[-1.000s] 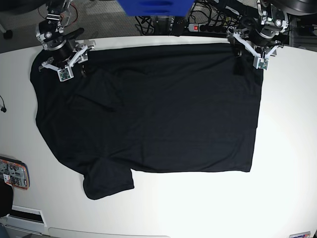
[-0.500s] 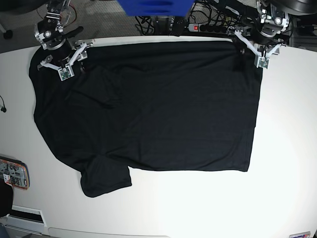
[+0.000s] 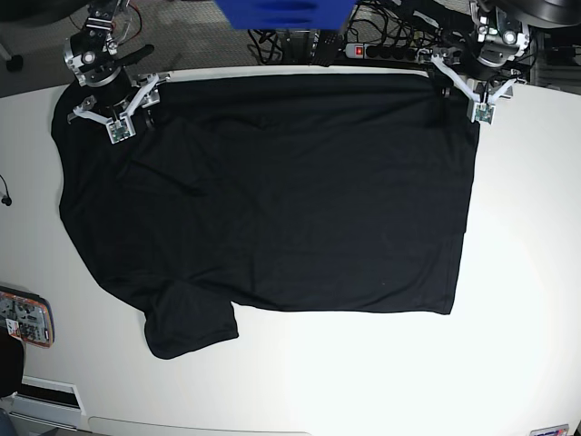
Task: Fold the T-shirt properly
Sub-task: 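Pull the collar edge toward the robot with both grippers, flattening the shirt, then release the collar edge and raise both grippers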
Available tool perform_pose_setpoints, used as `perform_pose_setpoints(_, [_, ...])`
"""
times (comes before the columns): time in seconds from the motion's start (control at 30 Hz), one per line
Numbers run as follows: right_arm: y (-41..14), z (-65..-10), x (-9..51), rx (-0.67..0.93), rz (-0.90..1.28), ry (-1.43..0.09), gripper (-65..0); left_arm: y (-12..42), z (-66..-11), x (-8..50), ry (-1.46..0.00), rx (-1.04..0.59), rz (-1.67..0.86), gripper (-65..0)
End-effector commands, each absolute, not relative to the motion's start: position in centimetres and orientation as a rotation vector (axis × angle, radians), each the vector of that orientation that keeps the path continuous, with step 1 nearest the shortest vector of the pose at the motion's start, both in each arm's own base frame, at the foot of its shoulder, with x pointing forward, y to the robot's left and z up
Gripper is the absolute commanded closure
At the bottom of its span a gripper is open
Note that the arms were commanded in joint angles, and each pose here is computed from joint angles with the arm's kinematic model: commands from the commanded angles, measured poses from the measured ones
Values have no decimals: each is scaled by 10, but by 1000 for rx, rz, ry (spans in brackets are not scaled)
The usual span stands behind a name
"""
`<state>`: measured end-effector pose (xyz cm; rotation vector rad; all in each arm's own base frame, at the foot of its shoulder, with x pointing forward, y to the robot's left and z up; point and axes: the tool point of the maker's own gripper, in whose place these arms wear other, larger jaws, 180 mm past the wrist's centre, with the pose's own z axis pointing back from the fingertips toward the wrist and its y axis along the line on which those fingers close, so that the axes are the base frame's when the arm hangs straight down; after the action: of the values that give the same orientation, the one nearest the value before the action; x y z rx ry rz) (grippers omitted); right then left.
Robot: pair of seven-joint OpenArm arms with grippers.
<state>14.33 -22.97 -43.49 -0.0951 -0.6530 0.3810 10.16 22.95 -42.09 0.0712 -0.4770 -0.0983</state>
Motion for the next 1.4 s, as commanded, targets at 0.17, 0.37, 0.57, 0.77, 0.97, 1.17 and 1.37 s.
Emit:
perform_pose_setpoints(0.17, [-256, -462, 83, -184, 438, -357, -389, 233, -416, 104, -494, 87, -105, -381])
perform_pose_setpoints(0.37, [-255, -462, 85, -182, 439, -361, -389, 233, -416, 103, -492, 87, -105, -381])
perform_pose_setpoints(0.57, [-243, -464, 83, -159, 411, -370, -389, 233, -414, 108, -506, 88, -105, -381])
perform_pose_setpoints(0.77, [-242, -460, 88, -165, 416, -383, -389, 237, -417, 128, -535, 93, -89, -381])
perform_pose_setpoints(0.97, [-242, -460, 88, -165, 417, -384, -389, 236, -417, 130, -540, 89, -87, -381])
perform_pose_setpoints(1.17, [-243, -446, 101, -192, 433, -429, -389, 229, -392, 147, -620, 93, -115, -381])
perform_pose_setpoints(1.37, [-243, -427, 114, -233, 456, -456, -389, 222, -373, 160, -683, 93, -134, -381])
